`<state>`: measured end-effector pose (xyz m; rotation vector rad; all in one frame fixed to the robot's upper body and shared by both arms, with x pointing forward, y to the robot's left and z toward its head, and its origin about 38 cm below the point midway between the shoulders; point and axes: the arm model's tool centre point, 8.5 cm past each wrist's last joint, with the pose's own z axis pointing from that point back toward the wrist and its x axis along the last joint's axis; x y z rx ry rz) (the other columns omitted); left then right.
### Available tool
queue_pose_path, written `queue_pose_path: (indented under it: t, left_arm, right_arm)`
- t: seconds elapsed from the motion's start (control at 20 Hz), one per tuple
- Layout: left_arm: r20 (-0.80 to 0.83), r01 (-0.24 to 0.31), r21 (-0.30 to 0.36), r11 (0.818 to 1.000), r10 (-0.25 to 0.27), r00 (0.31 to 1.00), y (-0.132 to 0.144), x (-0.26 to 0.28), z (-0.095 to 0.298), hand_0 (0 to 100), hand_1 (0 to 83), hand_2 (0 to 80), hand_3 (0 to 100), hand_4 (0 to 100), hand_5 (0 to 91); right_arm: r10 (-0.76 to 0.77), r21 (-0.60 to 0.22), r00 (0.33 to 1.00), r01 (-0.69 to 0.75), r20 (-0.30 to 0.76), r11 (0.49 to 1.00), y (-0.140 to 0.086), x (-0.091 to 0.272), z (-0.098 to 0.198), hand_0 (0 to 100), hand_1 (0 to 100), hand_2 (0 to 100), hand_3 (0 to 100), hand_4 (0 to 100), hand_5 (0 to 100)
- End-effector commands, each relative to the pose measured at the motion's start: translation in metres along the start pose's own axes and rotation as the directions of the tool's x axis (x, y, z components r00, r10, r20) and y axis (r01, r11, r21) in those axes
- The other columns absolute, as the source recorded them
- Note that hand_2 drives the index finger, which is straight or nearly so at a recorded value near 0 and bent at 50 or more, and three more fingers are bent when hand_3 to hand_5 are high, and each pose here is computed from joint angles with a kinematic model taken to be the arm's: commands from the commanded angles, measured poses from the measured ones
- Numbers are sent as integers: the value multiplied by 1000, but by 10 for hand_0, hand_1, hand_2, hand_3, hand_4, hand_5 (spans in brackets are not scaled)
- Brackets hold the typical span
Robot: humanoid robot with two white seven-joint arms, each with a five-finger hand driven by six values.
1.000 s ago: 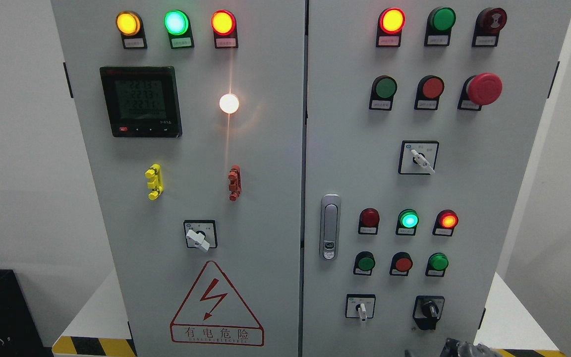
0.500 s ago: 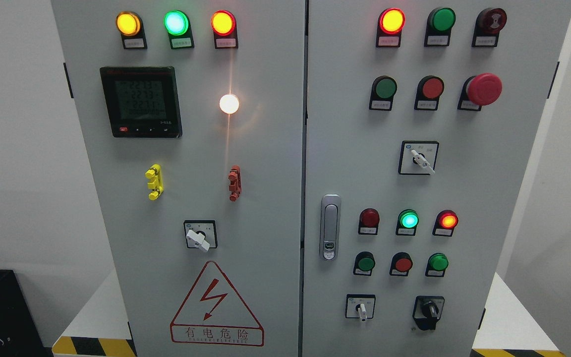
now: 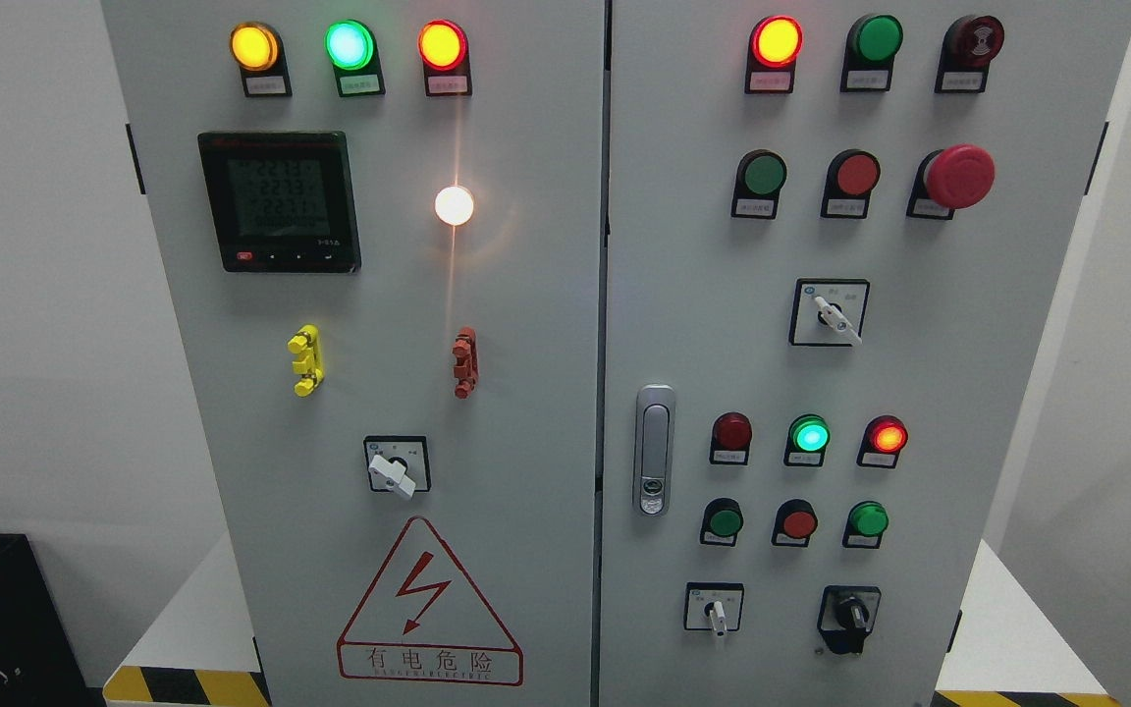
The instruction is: Flip black knob to close circuit
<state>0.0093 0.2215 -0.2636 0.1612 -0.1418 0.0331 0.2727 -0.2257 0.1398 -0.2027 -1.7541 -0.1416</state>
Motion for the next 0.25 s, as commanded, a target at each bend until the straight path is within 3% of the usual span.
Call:
queue_pose_path:
  t: [0.0,0.2]
  left_arm:
    - [2,-1,-2,1000,1,1000,0,0,0,120,556,0,0,0,0]
    - [2,-1,0,1000,1,1000,0,0,0,120,556,0,0,0,0]
  right_arm:
    - [-77,65,997,77,0,995,15,2,13,0,0,66,172,120,45]
    - [-77,80,997,76,-1,994,16,1,14,0,0,46,128,73,5]
